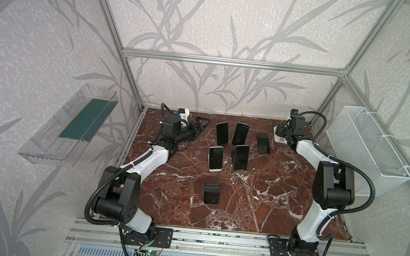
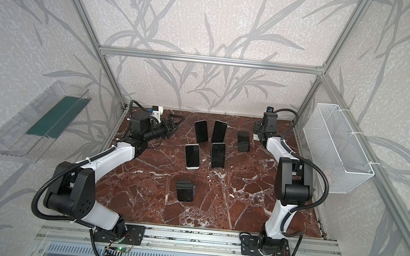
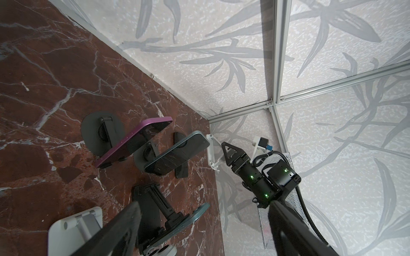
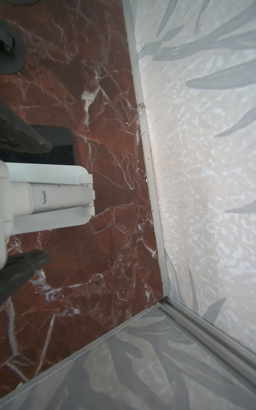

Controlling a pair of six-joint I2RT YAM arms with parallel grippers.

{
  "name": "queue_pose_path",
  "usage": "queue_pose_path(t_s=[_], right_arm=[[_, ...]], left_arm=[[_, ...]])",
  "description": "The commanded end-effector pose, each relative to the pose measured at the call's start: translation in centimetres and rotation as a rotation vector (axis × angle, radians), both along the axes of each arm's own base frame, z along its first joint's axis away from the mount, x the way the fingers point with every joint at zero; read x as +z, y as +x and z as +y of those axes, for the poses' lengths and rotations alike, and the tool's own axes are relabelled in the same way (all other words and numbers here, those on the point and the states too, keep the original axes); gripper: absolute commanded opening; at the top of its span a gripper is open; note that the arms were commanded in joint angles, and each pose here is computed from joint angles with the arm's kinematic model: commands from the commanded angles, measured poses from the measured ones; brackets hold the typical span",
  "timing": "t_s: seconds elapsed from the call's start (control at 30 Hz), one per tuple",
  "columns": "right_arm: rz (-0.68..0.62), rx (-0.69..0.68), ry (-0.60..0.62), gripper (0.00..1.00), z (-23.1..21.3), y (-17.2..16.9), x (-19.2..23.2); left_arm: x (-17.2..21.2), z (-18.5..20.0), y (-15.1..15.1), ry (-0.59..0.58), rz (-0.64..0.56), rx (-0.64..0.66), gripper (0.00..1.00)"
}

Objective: Remove the phone from the phone stand
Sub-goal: 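Lower the white stand onto the table in the far corner and open the right gripper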

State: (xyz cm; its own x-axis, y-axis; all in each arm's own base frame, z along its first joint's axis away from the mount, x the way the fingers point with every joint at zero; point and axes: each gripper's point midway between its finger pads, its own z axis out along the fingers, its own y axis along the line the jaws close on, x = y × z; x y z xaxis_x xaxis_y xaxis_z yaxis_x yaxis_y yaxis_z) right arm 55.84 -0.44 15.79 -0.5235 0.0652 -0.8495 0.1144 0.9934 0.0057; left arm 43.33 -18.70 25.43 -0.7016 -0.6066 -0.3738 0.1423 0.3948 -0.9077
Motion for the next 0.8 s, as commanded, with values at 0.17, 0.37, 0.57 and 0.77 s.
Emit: queue_pose_path(t_s=[0.17,0.37,0.57,0.77], right_arm=[[-0.063,0.115,-0.128,0.64,-1.8,4.5,0.7],[-0.049,0.098,-0.087,0.65,-4.8,6.0,-1.5],[0.006,0.106,-0.114,0.66,-6.8,7.2,-3.3],[0.075,0.094,-0.065,0.67,-8.1,6.9,-4.6]], left_arm=[[0.9,-0.9,0.5,-0.045,-0.03,-0.038,0.9],[0.7,-1.1,0.6,-0.057,-0.022,-0.044,0.91],[1.3,-1.2,0.5,-0.067,-0.038,-0.053,0.9],[1.1,-1.4,0.6,-0.08,-0.029,-0.062,0.91]])
